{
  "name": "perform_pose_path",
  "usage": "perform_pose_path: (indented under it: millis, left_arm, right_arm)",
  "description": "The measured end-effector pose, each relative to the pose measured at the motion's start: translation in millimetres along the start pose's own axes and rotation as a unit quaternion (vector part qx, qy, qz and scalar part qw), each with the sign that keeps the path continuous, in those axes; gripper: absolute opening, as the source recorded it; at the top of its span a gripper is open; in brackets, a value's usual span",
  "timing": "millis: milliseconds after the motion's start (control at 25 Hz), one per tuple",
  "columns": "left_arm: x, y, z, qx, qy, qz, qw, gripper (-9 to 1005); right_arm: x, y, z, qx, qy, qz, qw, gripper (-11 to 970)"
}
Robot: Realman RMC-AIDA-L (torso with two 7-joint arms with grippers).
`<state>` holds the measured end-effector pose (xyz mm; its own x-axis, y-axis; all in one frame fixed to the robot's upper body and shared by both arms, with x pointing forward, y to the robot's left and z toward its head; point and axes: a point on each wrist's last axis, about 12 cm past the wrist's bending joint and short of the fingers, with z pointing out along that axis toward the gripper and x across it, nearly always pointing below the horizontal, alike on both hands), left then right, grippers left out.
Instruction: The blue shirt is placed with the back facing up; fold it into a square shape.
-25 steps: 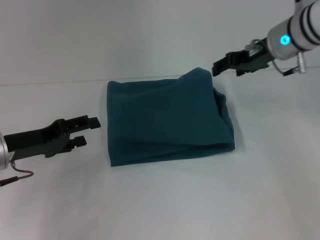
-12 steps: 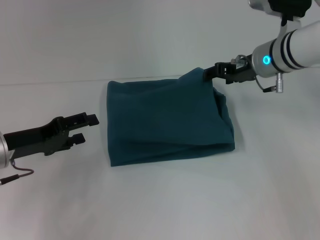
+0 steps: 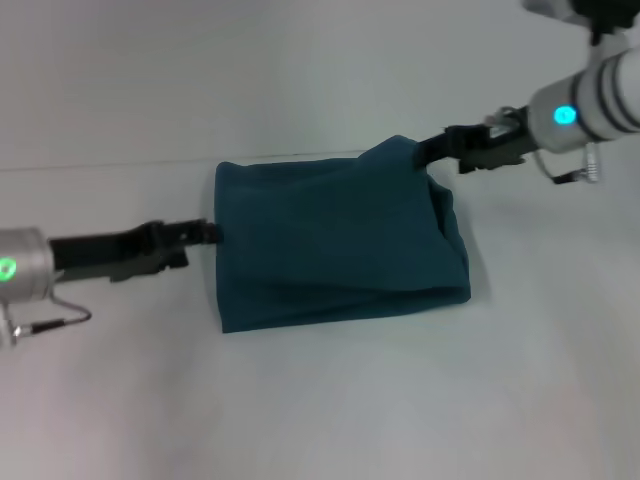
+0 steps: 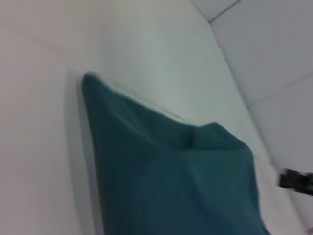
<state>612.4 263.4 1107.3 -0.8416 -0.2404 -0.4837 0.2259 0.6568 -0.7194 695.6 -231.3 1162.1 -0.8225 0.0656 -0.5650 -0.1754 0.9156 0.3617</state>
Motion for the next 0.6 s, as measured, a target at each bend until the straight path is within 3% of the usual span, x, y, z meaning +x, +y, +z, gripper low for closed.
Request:
perform_pose_path:
  millis: [160,280,360,600]
  left_arm:
    - [-20,-11.7,15,-0.036,0.014,0.035,0.999,847]
    - [-34,-19.6,33,-0.095,0.025,0.063,0.993,849]
    - [-37,-21.5,44,-0.129,0.030,0.070,0.989,851]
    - [-33,-22.4,52,-0.138,0.029,0.068,0.988,850]
  right_arm:
    - [-10,-23.3,-37,-0.057,-0.018,0.033,0.998,769]
    - [-17,-41.1,-61,-0.079,-0.022,0.056,0.995,770]
    - [-18,-51.4,-71,-0.084,-0.023,0.068,0.994,770]
    - [-23,-67.8,-89,-0.075,-0.022,0.087,0.993,769]
